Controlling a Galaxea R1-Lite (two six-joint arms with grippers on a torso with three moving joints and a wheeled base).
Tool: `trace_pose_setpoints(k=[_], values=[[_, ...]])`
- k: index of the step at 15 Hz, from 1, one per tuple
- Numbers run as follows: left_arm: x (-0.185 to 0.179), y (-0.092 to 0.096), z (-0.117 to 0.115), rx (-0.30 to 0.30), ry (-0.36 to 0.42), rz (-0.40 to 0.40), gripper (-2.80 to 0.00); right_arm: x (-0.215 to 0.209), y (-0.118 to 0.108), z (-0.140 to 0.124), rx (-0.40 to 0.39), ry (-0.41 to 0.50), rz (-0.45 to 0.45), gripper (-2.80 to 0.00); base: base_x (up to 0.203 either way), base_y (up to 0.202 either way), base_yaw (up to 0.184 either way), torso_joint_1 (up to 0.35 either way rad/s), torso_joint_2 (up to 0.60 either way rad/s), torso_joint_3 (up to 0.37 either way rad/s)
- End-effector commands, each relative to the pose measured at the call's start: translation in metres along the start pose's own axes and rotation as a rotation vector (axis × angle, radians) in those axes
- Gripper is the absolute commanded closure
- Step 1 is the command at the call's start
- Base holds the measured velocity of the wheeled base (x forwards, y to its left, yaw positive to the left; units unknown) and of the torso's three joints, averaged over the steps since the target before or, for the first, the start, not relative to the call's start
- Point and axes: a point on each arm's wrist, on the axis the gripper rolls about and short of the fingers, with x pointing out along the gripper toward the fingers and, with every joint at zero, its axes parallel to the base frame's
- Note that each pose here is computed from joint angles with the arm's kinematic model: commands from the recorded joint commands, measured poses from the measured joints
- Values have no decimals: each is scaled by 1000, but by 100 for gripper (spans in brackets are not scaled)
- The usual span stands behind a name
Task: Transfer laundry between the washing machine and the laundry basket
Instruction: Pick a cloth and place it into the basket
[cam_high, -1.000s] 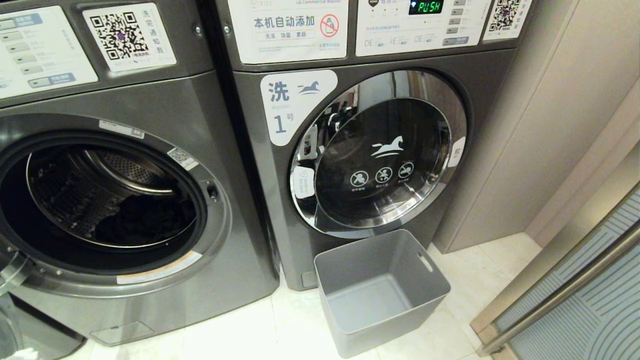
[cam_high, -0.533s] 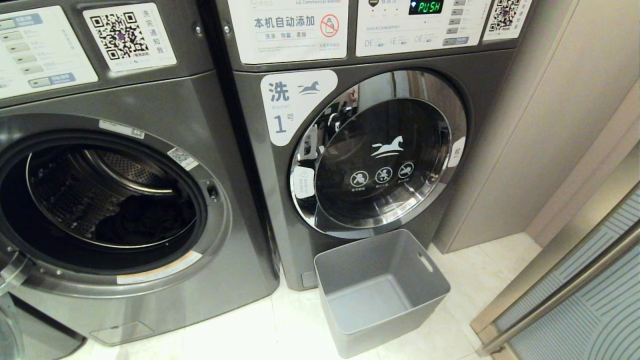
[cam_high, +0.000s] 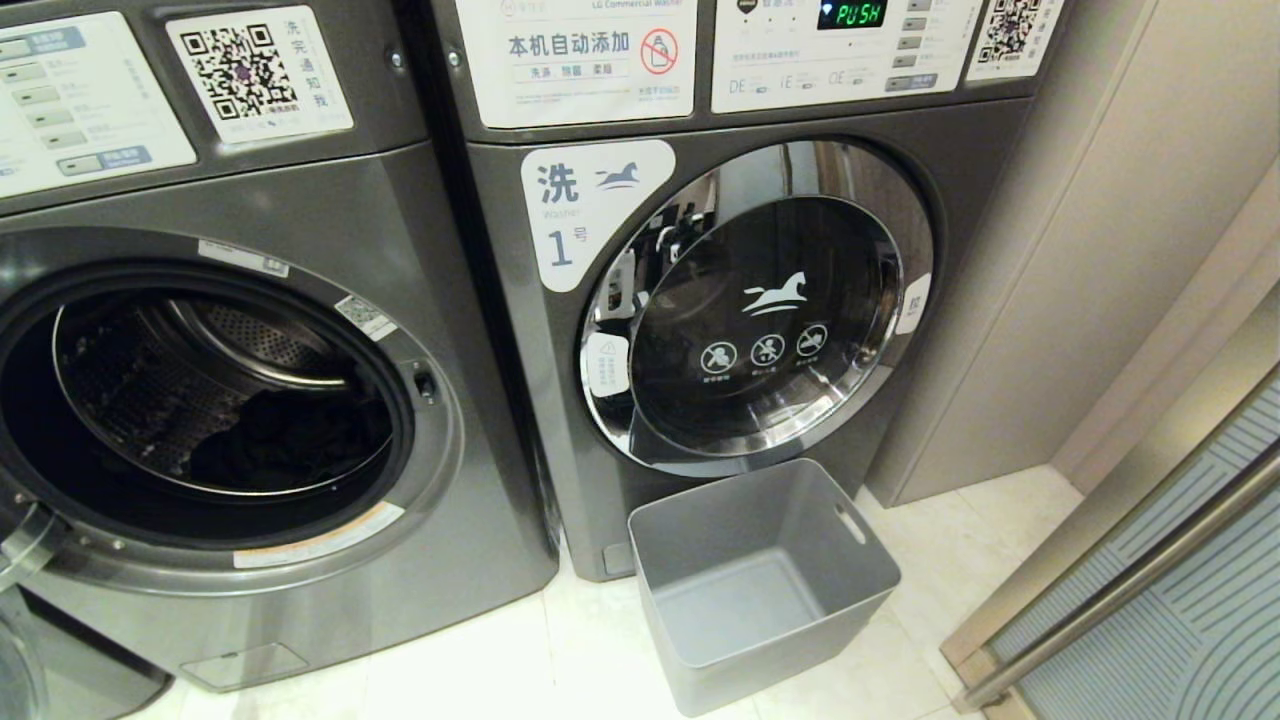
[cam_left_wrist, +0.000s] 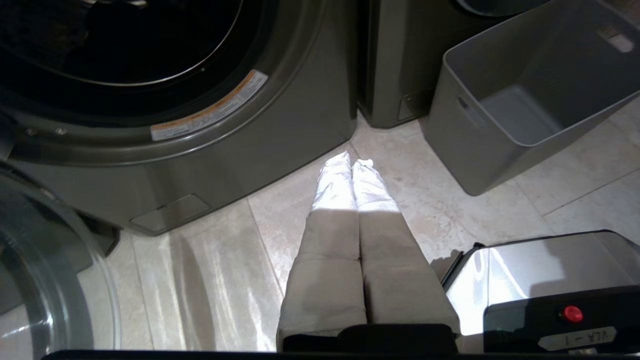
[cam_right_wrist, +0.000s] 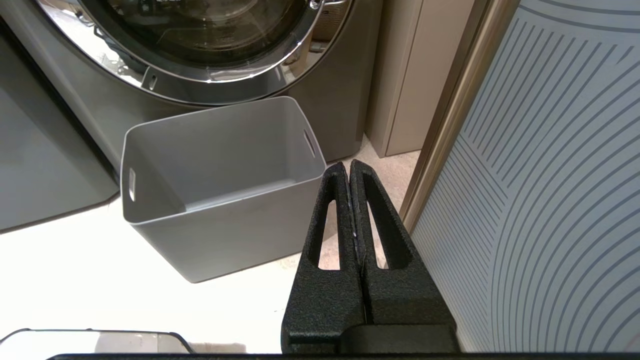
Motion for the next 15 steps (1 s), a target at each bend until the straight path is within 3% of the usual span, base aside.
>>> trace_pose_setpoints(k=[1, 6, 10, 12, 15], values=[[2, 0, -3, 1, 20, 25, 0, 0, 0, 0, -1, 0, 1, 0, 0, 0, 0, 0, 0, 0], [0, 0, -32, -10, 37, 166, 0, 0, 0, 0, 0, 2, -1, 0, 0, 0, 0, 0, 0, 0], [9, -1, -36, -65, 94, 194, 0, 0, 0, 0, 0, 1, -1, 0, 0, 0, 0, 0, 0, 0], [14, -6, -43, -105, 54, 136, 0, 0, 0, 0, 0, 2, -1, 0, 0, 0, 0, 0, 0, 0], [11, -13, -67, -103, -109, 74, 0, 0, 0, 0, 0, 0, 0, 0, 0, 0, 0, 0, 0, 0]])
